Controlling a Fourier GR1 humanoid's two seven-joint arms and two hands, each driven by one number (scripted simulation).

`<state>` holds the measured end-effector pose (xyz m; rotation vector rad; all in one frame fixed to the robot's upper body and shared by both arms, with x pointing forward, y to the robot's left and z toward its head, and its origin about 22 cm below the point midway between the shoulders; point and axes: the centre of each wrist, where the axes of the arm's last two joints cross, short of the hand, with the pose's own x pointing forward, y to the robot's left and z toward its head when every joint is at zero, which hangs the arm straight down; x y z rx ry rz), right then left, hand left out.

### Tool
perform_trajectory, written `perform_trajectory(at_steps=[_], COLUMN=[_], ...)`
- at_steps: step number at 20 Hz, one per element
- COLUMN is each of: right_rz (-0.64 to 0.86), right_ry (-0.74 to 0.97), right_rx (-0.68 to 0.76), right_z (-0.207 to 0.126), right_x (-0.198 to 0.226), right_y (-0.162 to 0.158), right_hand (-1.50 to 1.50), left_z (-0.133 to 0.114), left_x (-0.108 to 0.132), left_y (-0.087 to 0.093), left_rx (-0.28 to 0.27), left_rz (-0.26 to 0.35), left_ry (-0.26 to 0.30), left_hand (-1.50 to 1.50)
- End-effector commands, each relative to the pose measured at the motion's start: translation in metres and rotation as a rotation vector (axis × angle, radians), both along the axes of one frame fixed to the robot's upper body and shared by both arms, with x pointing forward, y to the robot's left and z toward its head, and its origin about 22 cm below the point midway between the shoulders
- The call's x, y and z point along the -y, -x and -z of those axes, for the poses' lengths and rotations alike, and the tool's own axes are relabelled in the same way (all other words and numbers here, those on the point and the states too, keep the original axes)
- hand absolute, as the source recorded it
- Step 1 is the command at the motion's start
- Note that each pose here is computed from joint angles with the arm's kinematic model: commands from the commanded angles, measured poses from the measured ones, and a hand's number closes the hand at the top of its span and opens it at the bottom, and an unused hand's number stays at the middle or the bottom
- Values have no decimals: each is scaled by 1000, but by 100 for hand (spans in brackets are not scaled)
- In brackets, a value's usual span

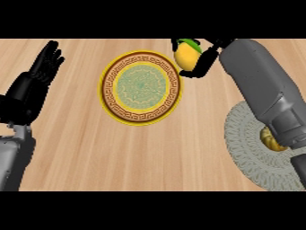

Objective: Pick the lemon from the placemat and place it in the plate

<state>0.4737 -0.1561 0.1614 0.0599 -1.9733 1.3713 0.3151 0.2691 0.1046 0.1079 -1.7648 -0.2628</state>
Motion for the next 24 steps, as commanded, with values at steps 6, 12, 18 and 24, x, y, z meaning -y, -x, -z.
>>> perform_trajectory(at_steps=[6, 12, 18, 24], right_rz=[18, 57, 136, 81], right_ry=[61, 126, 119, 84], right_rx=[-45, 11, -151, -232], right_z=[30, 49, 89, 90], right_x=[-92, -102, -85, -88], right_y=[18, 26, 34, 37], right_hand=[150, 150, -150, -150], left_z=[2, -11, -7, -9], left_x=[9, 16, 9, 39], left_y=[19, -1, -7, -11], left_rx=[-11, 8, 8, 30], left_rz=[11, 54, 80, 114], left_ry=[3, 4, 5, -9], left_hand=[0, 0, 0, 0])
